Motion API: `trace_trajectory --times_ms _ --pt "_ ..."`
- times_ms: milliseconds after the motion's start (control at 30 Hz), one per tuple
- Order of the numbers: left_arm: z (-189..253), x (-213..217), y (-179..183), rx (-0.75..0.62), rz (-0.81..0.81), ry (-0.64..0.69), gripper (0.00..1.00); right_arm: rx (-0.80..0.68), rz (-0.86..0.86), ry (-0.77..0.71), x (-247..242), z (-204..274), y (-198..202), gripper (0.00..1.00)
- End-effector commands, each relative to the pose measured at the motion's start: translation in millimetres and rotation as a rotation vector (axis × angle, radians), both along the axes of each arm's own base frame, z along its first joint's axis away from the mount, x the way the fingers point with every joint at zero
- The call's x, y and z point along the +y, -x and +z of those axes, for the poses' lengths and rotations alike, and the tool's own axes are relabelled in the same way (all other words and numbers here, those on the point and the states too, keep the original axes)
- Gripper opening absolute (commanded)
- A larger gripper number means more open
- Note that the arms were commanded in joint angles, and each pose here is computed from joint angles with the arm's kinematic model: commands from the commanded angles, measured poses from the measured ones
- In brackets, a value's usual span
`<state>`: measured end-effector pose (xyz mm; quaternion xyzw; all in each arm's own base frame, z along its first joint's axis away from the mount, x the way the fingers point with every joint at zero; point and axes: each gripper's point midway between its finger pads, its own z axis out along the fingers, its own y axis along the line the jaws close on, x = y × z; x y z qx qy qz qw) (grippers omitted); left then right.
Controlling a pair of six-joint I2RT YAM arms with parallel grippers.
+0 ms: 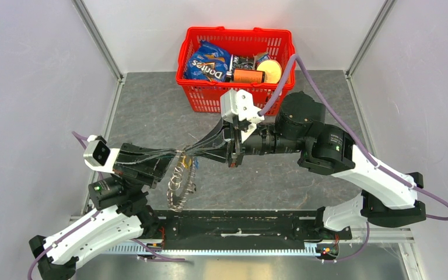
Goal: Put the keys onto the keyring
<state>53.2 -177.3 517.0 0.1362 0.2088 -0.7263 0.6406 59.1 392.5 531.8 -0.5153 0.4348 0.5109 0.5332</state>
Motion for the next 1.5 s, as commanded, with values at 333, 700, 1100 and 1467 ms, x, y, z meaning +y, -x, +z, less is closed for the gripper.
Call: trace_trajectory --times_ms 333,700,1100,1467 --pt "16.9 18.7 9.9 -0.023 -0.004 0.081 0.02 0.008 -0.012 -0.05 -9.9 3.8 1.6 0.0" --pt "18.3 17.4 10.2 -0.026 -0.008 0.077 0.02 0.017 -0.014 -0.057 -10.9 3.5 1.5 0.0" --pt "13.4 16.0 7.1 -0.001 0.005 0.05 0.02 0.028 -0.081 -0.046 -21.4 -7.5 -7.1 0.0" --pt "-5.2 6.7 -1.9 0.07 0.054 -0.085 0.02 0.154 -0.312 0.078 -52.8 -90.3 -37.7 0.11"
